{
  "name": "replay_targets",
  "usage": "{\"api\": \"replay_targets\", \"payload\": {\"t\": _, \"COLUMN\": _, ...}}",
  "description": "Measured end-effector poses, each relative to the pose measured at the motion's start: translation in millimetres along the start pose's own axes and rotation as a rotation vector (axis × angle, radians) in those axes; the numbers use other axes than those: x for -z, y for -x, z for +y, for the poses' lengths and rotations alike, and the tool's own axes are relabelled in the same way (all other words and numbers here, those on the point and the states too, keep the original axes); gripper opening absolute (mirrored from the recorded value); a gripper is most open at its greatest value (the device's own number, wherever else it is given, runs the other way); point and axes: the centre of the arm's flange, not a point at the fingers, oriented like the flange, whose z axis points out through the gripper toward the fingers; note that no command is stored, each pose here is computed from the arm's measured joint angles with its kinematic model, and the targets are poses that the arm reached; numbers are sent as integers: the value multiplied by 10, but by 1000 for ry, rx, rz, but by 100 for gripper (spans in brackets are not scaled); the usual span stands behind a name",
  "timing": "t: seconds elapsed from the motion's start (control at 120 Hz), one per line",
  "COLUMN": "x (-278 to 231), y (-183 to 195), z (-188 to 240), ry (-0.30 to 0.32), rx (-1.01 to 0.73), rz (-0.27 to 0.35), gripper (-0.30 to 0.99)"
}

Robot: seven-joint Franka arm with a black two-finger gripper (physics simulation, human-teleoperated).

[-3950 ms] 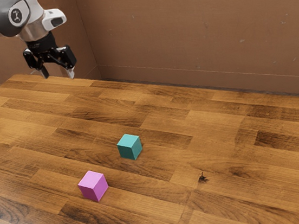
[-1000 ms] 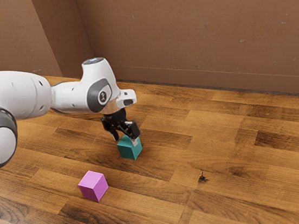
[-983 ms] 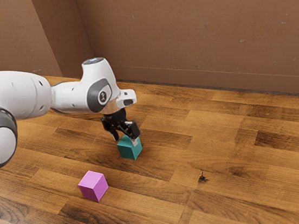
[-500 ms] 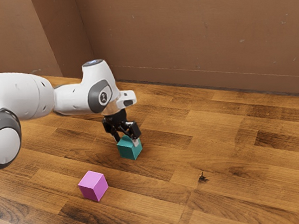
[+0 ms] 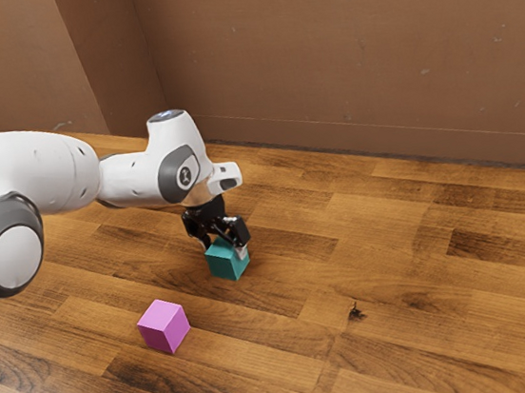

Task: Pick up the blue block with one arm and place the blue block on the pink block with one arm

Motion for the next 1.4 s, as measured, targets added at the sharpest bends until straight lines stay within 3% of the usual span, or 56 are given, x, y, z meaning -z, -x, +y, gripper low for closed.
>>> {"api": "replay_targets", "payload": {"t": 1.117, "x": -12, "y": 177, "z": 46, "ry": 6, "rx": 77, "rz": -21, "gripper": 67}}
{"api": "replay_targets", "payload": {"t": 1.4, "x": 15, "y": 131, "z": 39, "ry": -2, "rx": 77, "rz": 12, "gripper": 67}}
